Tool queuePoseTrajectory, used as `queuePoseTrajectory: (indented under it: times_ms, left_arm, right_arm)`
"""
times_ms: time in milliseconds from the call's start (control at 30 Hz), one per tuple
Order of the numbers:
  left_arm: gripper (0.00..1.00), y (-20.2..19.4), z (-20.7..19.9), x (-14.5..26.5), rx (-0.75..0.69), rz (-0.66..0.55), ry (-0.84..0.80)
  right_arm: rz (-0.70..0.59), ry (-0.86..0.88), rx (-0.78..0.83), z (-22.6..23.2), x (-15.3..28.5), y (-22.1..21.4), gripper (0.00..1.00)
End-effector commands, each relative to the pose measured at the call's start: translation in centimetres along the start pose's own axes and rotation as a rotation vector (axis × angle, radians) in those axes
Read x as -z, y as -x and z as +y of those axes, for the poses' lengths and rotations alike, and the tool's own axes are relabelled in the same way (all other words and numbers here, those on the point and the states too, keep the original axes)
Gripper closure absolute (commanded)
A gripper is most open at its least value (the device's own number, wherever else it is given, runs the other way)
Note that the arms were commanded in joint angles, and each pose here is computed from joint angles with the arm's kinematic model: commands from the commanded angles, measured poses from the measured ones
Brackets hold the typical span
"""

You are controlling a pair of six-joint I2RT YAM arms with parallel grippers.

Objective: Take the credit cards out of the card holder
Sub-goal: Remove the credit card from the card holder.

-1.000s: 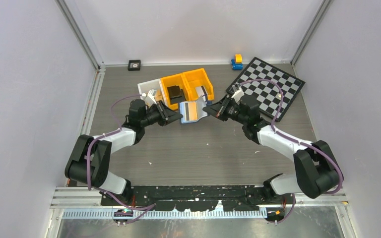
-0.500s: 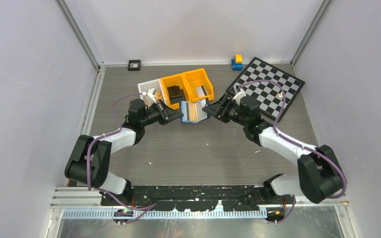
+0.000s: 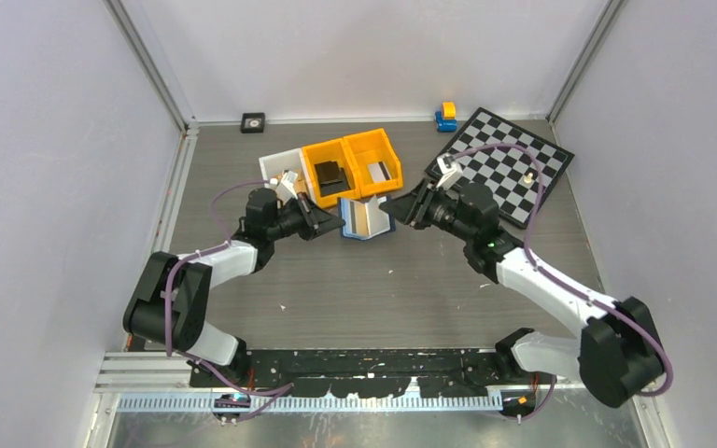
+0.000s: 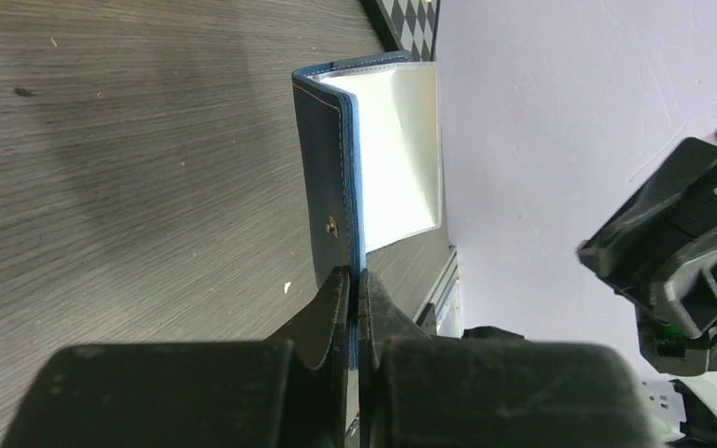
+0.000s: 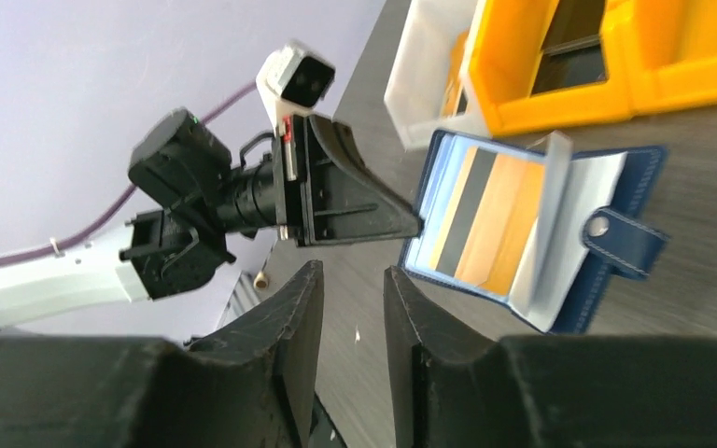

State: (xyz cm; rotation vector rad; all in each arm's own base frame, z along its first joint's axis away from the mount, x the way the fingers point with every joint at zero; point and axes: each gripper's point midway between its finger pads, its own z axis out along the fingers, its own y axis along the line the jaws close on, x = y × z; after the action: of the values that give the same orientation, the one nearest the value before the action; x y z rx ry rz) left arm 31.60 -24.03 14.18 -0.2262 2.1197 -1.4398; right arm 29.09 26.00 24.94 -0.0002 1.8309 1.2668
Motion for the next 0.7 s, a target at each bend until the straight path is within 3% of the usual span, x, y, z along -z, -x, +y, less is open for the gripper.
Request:
queuePoseTrajectory:
  times_ms: [0,267,500,667]
  left_arm:
    - [1.00,1.0,-2.8,-0.3,-0.064,-0.014,-0.105]
    - [1.00,1.2,-4.0,0.2,-0.076,-0.024,-0.140]
    - [1.00,1.3,-5.3,0.7,-0.073,-0.041,-0.199]
    - [1.00,1.4,-5.8,0.8,-0.072,-0.048,-0.232]
  right_arm:
    - [0.080,0.113,-0.001,1.9,-1.8,-0.9,0.66]
    - [0.208,0.023,-0.096,-1.2,-4.3,-3.4,0.62]
    - [0.223,-0.079,-0.127,-3.7,-4.8,-3.8,0.59]
    - [0.207,-0.122,-0.171,-5.2,-4.6,-3.5,0.52]
